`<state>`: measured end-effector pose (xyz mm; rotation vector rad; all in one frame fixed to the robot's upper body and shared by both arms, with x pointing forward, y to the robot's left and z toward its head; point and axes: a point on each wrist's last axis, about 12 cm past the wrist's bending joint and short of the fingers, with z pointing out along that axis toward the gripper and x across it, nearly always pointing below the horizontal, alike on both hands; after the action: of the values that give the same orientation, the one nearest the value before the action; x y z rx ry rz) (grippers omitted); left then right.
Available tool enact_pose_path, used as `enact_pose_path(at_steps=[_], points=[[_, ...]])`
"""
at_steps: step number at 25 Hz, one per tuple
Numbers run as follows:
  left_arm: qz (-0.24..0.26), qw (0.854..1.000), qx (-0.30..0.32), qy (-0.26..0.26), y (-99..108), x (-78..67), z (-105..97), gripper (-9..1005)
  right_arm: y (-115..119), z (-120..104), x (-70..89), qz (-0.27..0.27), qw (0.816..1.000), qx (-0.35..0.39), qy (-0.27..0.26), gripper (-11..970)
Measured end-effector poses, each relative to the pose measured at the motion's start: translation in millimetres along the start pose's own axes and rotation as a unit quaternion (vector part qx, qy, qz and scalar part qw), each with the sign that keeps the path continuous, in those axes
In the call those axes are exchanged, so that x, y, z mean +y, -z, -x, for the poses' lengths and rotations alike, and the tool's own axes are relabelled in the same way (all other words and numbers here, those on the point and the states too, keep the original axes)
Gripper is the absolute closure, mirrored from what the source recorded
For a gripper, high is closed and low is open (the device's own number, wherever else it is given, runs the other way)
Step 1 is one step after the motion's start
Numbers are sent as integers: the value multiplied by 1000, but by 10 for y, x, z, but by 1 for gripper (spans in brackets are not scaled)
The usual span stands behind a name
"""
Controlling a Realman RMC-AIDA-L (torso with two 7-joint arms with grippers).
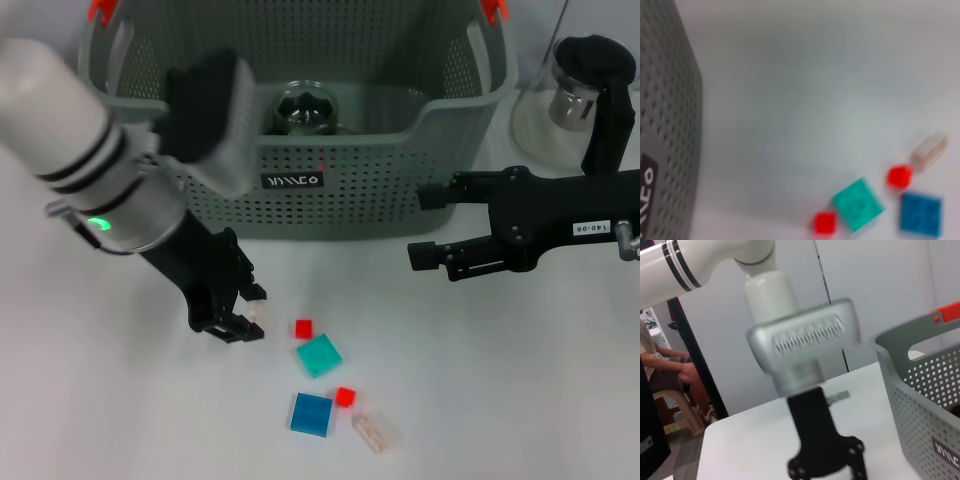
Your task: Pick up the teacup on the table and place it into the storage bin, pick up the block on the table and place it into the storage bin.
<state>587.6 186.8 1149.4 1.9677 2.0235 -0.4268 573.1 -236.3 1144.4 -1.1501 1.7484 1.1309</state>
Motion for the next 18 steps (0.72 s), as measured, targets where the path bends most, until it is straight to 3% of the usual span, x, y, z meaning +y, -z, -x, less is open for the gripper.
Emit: enact_pose_path(at_steps=[4, 9, 13, 14, 18], points=[[-15, 992, -111, 48, 257, -123, -157, 515, 25, 3, 12, 6, 1000, 1, 1, 18], [31, 955, -275, 104, 678, -154, -404, 502, 86, 7, 10, 5, 1000, -3, 0, 18], [96, 920, -339, 172, 925, 14, -514, 491, 135, 15, 13, 6, 1000, -8, 0, 17], [121, 906, -352, 202, 1004, 116, -538, 488, 144, 16, 14, 6, 1000, -8, 0, 17], [168, 876, -365, 267, 1119, 411, -531, 477, 150, 18, 17, 8, 1000, -9, 0, 18]])
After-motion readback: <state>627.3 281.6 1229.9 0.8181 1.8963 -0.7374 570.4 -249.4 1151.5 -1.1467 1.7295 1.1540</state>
